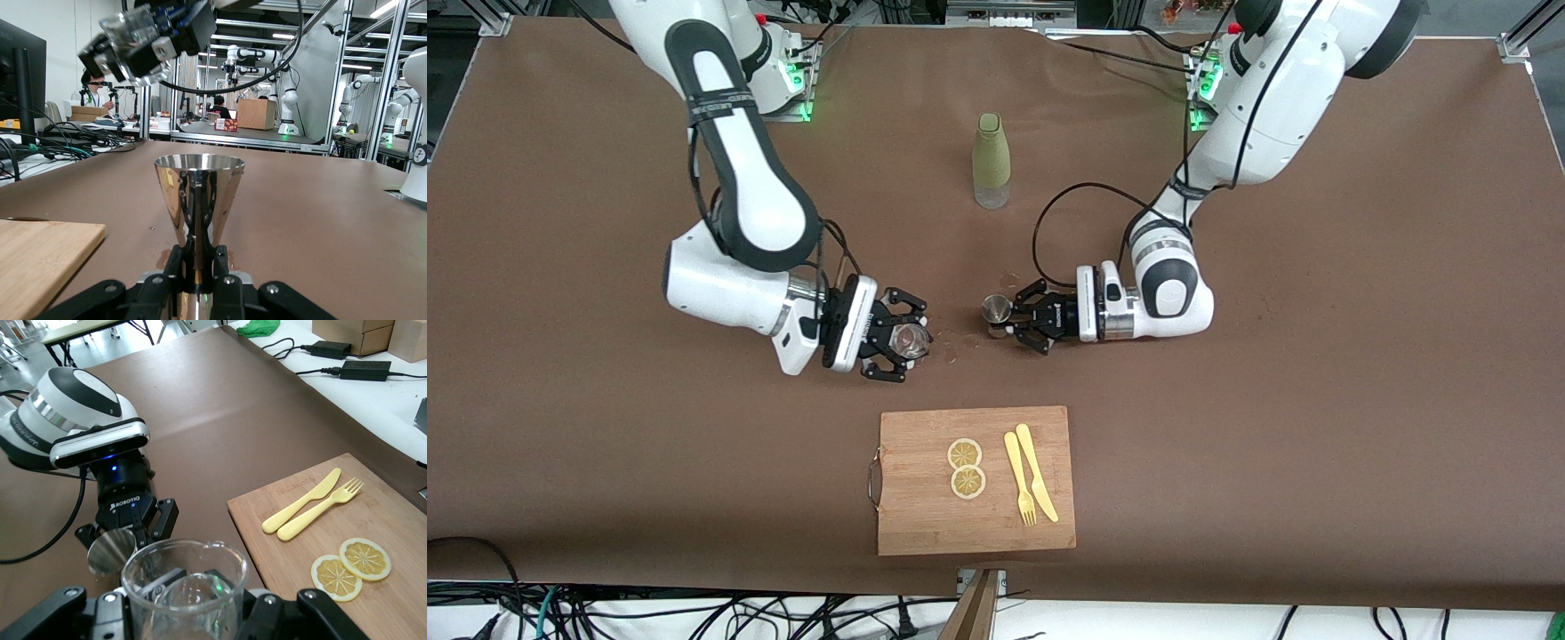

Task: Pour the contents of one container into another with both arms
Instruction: 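Lift the glass with the right gripper while the left gripper brings the jigger, then raise the glass above the jigger with the right gripper, then tilt the glass with the right gripper, pouring water into the jigger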

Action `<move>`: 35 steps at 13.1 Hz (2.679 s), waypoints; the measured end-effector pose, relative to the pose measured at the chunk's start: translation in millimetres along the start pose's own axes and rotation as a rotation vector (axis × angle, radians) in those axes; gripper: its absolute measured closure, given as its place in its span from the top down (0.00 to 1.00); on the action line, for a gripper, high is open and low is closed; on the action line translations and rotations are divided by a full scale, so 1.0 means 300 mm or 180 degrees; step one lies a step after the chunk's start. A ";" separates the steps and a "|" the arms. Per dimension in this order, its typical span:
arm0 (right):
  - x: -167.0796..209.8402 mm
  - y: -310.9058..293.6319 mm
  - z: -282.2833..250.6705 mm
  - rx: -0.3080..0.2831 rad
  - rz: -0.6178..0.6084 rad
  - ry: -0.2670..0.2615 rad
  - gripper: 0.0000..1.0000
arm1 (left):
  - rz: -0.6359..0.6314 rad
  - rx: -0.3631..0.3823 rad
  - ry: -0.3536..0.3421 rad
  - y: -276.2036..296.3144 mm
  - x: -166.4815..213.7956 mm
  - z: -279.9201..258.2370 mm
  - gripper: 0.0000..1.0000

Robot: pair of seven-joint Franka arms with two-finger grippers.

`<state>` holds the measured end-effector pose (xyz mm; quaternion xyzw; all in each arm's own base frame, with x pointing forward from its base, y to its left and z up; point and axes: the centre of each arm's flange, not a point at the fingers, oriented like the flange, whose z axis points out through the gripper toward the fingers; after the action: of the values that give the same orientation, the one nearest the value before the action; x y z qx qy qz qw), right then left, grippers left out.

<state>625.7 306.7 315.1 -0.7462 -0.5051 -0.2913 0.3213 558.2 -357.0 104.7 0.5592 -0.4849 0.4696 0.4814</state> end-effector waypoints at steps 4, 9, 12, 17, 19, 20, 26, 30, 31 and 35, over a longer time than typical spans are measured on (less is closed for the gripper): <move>-0.008 -0.034 0.054 -0.0045 -0.0028 -0.0079 0.22 | -0.0070 0.0124 0.0093 0.005 -0.019 0.104 0.21; -0.099 -0.078 0.063 0.0039 -0.0031 -0.0186 0.22 | -0.0030 0.0229 -0.0005 -0.030 0.036 0.146 0.21; -0.165 -0.142 0.072 0.0133 -0.0055 -0.0262 0.22 | -0.0034 0.0240 -0.0058 -0.026 0.047 0.170 0.21; -0.183 -0.188 0.086 0.0089 -0.0083 -0.0310 0.22 | -0.0036 0.0236 -0.0082 -0.015 0.041 0.190 0.21; -0.188 -0.191 0.088 0.0090 -0.0079 -0.0319 0.22 | -0.0038 0.0234 -0.0084 -0.015 0.036 0.194 0.21; -0.191 -0.192 0.089 0.0089 -0.0084 -0.0332 0.22 | -0.0040 0.0232 -0.0087 -0.014 0.032 0.195 0.21; -0.189 -0.199 0.097 0.0083 -0.0139 -0.0570 0.22 | -0.0034 0.0231 -0.0085 -0.016 0.030 0.202 0.21; -0.185 -0.207 0.102 0.0086 -0.0093 -0.0667 0.22 | -0.0030 0.0230 -0.0082 -0.016 0.032 0.204 0.21; -0.183 -0.208 0.102 0.0085 -0.0084 -0.0669 0.22 | -0.0031 0.0230 -0.0082 -0.016 0.032 0.204 0.21; -0.165 -0.226 0.111 0.0106 -0.0066 -0.0689 0.22 | -0.0030 0.0230 -0.0082 -0.016 0.032 0.204 0.21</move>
<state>549.7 323.5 269.2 -0.7625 -0.5493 -0.2039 0.2742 567.5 -418.4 107.8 0.5845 -0.4711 0.4773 0.4568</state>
